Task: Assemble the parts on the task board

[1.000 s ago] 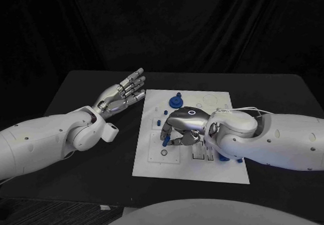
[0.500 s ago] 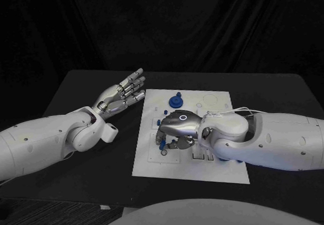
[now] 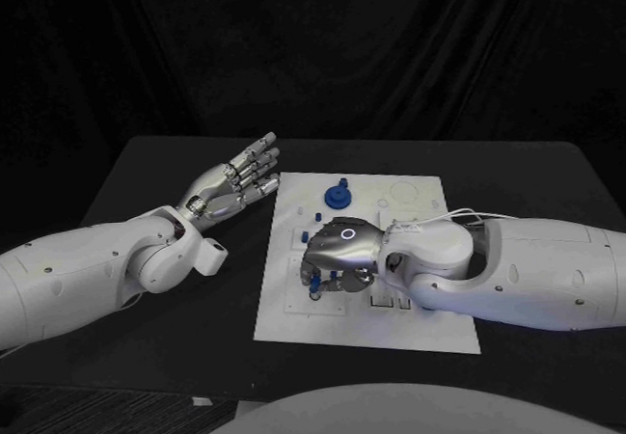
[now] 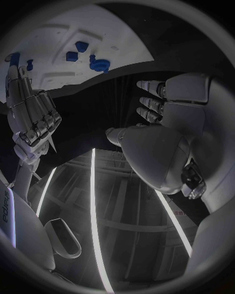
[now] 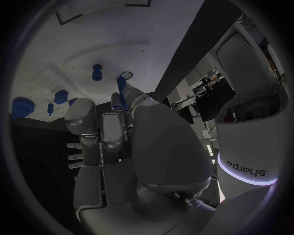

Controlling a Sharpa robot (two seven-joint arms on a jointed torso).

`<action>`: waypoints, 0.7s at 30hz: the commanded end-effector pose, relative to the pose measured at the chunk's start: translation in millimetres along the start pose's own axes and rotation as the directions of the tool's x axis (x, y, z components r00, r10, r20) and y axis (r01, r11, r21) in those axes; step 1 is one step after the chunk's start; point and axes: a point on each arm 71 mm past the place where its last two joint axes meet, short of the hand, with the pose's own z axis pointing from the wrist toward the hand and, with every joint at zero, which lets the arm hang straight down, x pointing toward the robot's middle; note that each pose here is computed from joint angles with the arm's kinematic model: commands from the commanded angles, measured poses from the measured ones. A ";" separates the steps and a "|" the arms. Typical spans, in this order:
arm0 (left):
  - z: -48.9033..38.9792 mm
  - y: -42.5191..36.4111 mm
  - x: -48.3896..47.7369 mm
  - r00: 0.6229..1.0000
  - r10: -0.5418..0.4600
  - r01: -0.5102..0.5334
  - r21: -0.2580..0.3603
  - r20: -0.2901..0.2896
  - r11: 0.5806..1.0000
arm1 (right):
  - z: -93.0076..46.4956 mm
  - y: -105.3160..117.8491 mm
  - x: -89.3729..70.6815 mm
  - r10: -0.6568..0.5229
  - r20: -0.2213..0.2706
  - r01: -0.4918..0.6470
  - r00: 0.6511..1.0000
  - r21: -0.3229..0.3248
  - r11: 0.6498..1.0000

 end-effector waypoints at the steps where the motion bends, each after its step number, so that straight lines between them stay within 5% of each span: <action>1: 0.4 -1.2 0.7 1.000 -0.007 0.007 0.018 0.002 1.000 | 0.1 -0.5 3.7 -0.029 -0.021 0.029 0.999 0.015 0.999; 21: 0.3 -0.9 1.3 1.000 -0.012 0.012 0.015 -0.004 1.000 | -1.7 3.2 6.1 -0.020 -0.012 0.020 1.000 0.011 1.000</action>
